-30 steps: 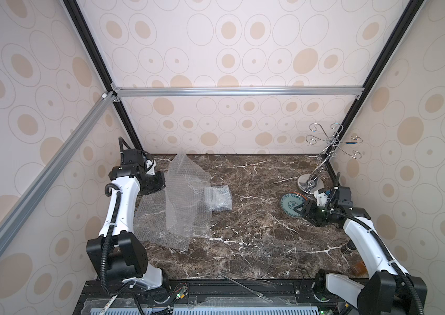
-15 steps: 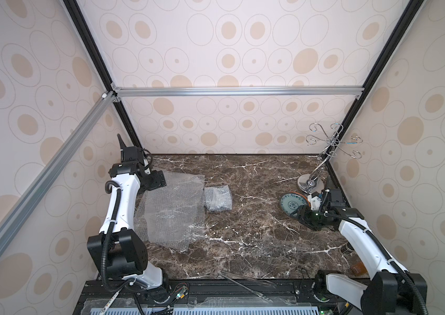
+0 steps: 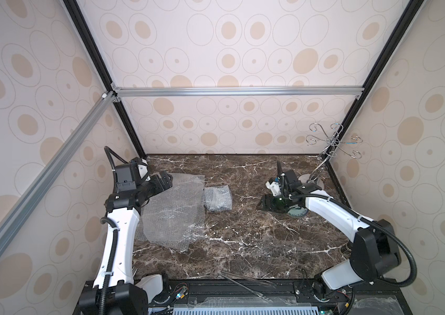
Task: Unpack dinner plates from bubble wrap
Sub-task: Place the bubble wrap at the center of the board, then move the bubble wrap to the center of the board.
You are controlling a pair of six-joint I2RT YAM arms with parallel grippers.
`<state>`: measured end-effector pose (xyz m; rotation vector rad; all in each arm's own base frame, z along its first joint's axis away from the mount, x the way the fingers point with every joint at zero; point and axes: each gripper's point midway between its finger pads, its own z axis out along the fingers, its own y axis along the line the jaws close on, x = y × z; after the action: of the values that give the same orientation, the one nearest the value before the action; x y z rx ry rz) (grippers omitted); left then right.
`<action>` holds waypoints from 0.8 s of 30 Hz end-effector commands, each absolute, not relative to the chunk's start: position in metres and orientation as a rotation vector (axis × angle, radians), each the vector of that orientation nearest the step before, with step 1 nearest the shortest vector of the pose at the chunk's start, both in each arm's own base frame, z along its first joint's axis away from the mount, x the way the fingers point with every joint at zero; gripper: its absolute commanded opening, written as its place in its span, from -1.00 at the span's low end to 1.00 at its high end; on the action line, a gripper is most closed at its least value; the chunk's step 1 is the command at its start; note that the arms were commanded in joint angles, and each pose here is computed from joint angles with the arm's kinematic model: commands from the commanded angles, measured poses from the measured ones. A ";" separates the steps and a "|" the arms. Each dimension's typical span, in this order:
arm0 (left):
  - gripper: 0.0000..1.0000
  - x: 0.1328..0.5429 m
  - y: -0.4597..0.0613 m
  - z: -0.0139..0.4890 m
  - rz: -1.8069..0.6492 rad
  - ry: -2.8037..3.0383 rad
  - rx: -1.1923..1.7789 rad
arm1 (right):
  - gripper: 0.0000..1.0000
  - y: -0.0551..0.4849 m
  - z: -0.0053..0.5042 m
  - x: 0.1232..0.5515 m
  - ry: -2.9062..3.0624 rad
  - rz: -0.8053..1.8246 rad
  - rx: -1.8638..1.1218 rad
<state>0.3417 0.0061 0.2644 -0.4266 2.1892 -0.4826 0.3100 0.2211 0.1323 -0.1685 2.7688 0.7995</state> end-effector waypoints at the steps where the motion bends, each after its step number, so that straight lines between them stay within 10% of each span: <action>1: 0.99 0.358 -0.014 0.278 -0.666 2.071 -0.373 | 0.29 0.249 0.128 0.320 2.776 0.779 -0.249; 24: 0.99 0.351 -0.041 0.209 -0.676 2.133 -0.264 | 0.21 0.330 0.084 0.376 2.857 0.675 -0.343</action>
<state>0.3518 -0.0407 0.2054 -0.2902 2.1330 -0.7281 0.3744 0.3315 0.0895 -0.3572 2.8254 0.7229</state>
